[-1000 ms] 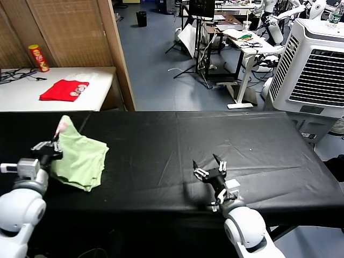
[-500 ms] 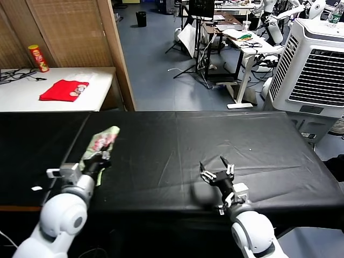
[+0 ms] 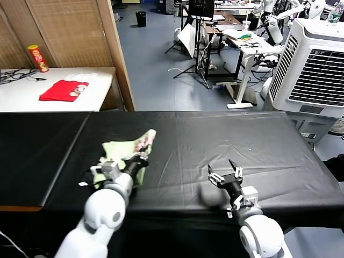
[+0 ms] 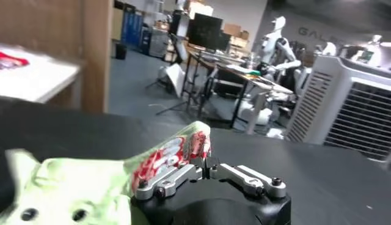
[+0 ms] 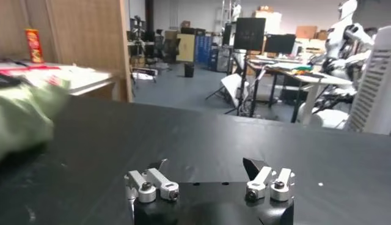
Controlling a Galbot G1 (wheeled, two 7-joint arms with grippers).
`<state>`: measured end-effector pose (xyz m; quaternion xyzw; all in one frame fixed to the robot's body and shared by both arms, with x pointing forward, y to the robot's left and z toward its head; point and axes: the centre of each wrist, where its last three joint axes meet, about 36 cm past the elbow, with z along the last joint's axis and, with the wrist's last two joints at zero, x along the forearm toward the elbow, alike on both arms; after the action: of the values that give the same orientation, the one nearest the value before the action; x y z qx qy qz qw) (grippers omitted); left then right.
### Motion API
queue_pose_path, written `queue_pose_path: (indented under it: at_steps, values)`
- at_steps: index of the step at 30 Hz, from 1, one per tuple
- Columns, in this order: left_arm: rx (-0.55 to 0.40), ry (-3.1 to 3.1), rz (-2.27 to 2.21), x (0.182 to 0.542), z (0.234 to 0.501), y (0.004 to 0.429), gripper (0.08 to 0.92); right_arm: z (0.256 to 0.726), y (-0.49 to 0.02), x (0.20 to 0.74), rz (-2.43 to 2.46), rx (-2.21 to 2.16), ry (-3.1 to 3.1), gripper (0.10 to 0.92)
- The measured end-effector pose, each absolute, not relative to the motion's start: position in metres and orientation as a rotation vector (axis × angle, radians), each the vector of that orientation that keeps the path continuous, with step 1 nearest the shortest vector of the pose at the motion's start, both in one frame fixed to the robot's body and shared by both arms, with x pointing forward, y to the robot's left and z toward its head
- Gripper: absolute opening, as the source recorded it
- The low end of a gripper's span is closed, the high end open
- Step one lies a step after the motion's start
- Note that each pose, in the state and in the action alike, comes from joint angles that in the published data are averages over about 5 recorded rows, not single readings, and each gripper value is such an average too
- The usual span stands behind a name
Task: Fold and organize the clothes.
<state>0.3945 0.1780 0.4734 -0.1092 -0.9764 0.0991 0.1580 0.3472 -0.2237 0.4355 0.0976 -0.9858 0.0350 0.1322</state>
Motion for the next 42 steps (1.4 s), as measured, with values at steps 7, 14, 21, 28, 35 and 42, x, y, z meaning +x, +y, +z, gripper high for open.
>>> queue_pose_path:
  at_steps: [7, 14, 21, 28, 35, 42]
  values:
    - [-0.458, -2.814, 0.175, 0.386, 0.462, 0.168, 0.51, 0.436, -0.216, 0.355, -0.007, 0.373, -2.812, 0.798]
    - [-0.451, -2.89, 0.16, 0.375, 0.47, 0.187, 0.785, 0.43, -0.189, 0.375, -0.122, 0.454, -2.765, 0.798]
    - [-0.344, -2.993, 0.037, 0.36, 0.473, 0.216, 0.798, 0.413, -0.152, 0.417, -0.243, 0.524, -2.693, 0.798]
    - [-0.328, -3.073, -0.03, 0.338, 0.468, 0.232, 0.798, 0.395, -0.126, 0.458, -0.301, 0.577, -2.623, 0.777]
    - [-0.263, -3.087, -0.042, 0.323, 0.466, 0.248, 0.798, 0.385, -0.123, 0.476, -0.274, 0.596, -2.624, 0.461]
    - [-0.206, -3.09, -0.06, 0.317, 0.457, 0.26, 0.798, 0.385, -0.147, 0.494, -0.116, 0.609, -2.706, 0.144]
